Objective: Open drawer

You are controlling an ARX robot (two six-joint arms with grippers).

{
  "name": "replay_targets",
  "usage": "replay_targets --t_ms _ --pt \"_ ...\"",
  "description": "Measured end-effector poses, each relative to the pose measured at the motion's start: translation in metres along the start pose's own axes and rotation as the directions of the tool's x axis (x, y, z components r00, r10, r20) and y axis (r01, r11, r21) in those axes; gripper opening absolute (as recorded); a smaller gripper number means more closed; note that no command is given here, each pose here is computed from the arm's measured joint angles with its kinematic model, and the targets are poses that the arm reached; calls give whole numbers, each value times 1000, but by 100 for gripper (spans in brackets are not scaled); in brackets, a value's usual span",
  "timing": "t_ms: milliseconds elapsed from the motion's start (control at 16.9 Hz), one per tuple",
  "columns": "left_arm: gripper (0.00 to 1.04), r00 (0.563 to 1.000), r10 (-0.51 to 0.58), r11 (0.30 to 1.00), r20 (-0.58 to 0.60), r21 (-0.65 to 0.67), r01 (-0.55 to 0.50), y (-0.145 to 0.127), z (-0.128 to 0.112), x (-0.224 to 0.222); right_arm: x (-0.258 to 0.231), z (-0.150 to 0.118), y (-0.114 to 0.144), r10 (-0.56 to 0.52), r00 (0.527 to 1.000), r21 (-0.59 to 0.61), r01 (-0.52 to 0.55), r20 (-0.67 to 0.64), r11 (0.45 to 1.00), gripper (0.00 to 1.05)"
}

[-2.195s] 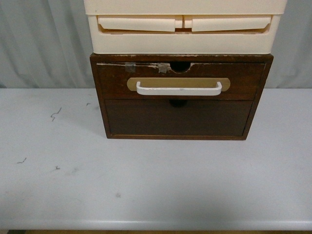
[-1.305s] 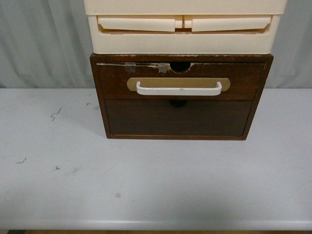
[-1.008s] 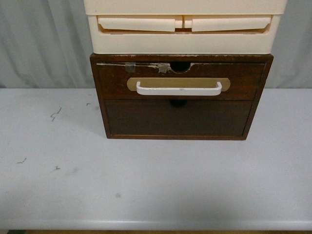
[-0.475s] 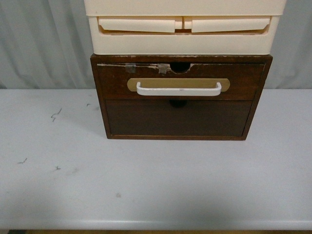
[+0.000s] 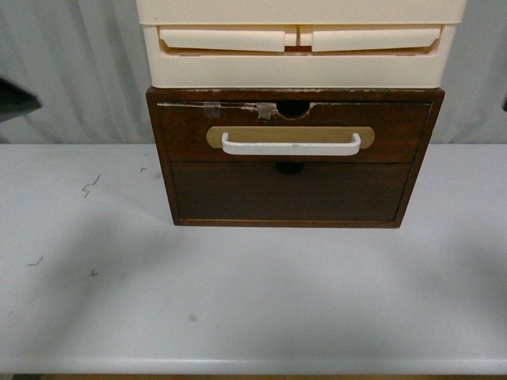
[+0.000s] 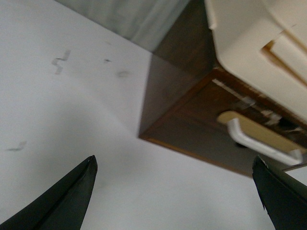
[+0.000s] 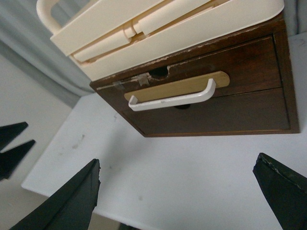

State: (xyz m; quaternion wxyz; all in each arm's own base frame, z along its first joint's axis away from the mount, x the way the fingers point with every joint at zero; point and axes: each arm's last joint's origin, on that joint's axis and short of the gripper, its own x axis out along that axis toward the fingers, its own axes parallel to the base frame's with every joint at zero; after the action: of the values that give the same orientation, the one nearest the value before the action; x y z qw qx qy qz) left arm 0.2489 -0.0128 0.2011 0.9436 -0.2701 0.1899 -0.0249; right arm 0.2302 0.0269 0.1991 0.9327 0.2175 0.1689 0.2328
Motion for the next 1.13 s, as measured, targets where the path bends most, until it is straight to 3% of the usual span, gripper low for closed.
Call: replay_targets --t_ms 119,297,415,712,890,1127 --pt "98 990 -131 980 -42 -158 123 -10 3 39 27 -6 -7 39 999 138 -38 -4 990 98" --pt "98 965 -231 905 -125 -391 166 -8 -19 78 58 -18 -24 72 997 307 -72 11 949 98" --pt "98 948 -281 865 -147 -467 184 -15 -25 96 78 -22 -34 90 995 401 -102 47 911 98" --pt "98 922 -334 816 -196 -550 179 -29 -42 133 126 -46 -49 42 999 516 -40 7 856 98" --pt "98 906 -377 787 -193 -582 204 -36 -43 146 150 -42 -47 71 996 527 -91 59 845 98" --pt "98 896 -388 765 -216 -618 182 -35 -51 162 182 -44 -46 48 997 564 -72 57 823 98"
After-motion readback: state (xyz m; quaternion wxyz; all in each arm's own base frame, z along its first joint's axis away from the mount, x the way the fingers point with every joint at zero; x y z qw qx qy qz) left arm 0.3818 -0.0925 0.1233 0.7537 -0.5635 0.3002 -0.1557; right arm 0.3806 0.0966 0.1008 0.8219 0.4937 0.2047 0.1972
